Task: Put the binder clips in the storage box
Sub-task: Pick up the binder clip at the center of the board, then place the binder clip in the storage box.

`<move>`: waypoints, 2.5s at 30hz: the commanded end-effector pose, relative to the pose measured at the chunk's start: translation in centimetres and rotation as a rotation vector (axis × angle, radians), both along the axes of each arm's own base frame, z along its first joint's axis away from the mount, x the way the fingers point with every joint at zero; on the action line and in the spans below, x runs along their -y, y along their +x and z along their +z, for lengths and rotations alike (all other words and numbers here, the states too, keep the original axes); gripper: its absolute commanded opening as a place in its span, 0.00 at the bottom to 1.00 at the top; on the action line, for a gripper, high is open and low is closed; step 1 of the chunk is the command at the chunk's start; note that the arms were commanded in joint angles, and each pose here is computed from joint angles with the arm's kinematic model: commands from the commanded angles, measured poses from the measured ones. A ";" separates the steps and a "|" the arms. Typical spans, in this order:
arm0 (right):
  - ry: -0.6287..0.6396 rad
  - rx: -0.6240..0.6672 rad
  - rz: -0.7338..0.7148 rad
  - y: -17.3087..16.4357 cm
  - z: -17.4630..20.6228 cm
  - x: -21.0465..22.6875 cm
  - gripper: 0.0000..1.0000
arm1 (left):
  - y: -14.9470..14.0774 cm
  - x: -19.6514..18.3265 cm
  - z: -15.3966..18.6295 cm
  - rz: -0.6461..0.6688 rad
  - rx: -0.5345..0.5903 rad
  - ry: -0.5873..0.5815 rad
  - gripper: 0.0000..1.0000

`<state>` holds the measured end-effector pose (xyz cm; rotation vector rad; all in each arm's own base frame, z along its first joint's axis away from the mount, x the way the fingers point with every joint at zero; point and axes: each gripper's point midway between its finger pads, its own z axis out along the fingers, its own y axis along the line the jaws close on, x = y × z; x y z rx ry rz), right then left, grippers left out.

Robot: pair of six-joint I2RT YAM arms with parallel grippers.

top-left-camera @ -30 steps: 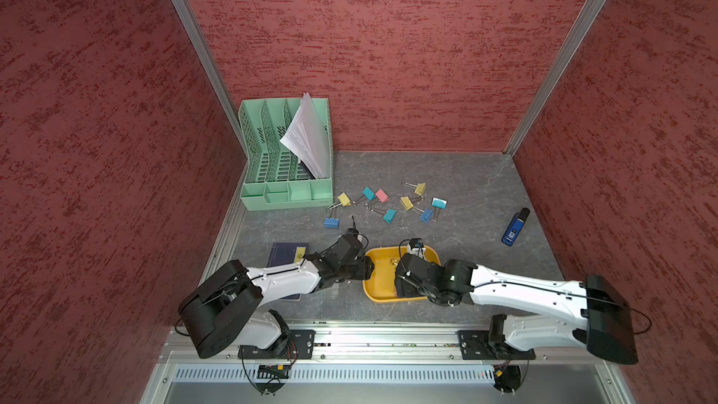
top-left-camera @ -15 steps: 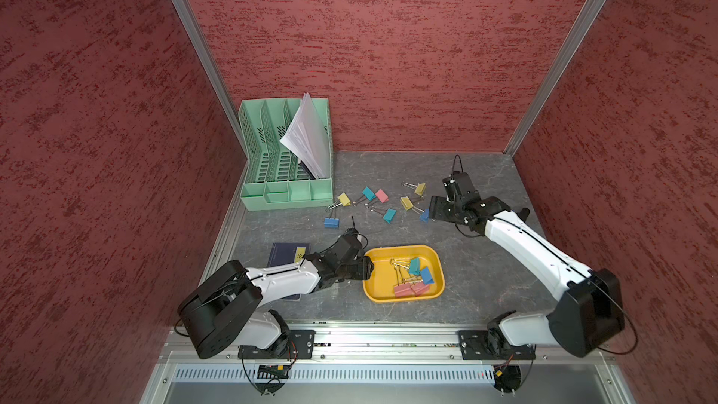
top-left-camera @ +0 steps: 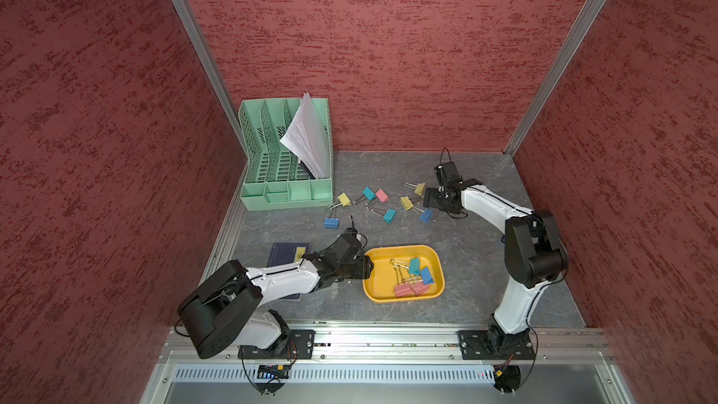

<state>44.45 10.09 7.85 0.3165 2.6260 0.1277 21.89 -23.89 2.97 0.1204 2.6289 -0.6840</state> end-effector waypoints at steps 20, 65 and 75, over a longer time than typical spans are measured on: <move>-0.060 -0.026 -0.041 3.1 -3.2 2.8 0.82 | -1.4 -2.2 -3.1 0.020 -0.096 0.098 0.65; 0.194 0.123 0.302 -18.4 6.9 -12.9 0.48 | -1.1 -1.9 -3.4 0.016 -0.094 0.091 0.65; 0.146 0.049 0.334 -21.7 2.5 -15.3 0.48 | -1.2 -1.8 -3.1 0.011 -0.085 0.096 0.65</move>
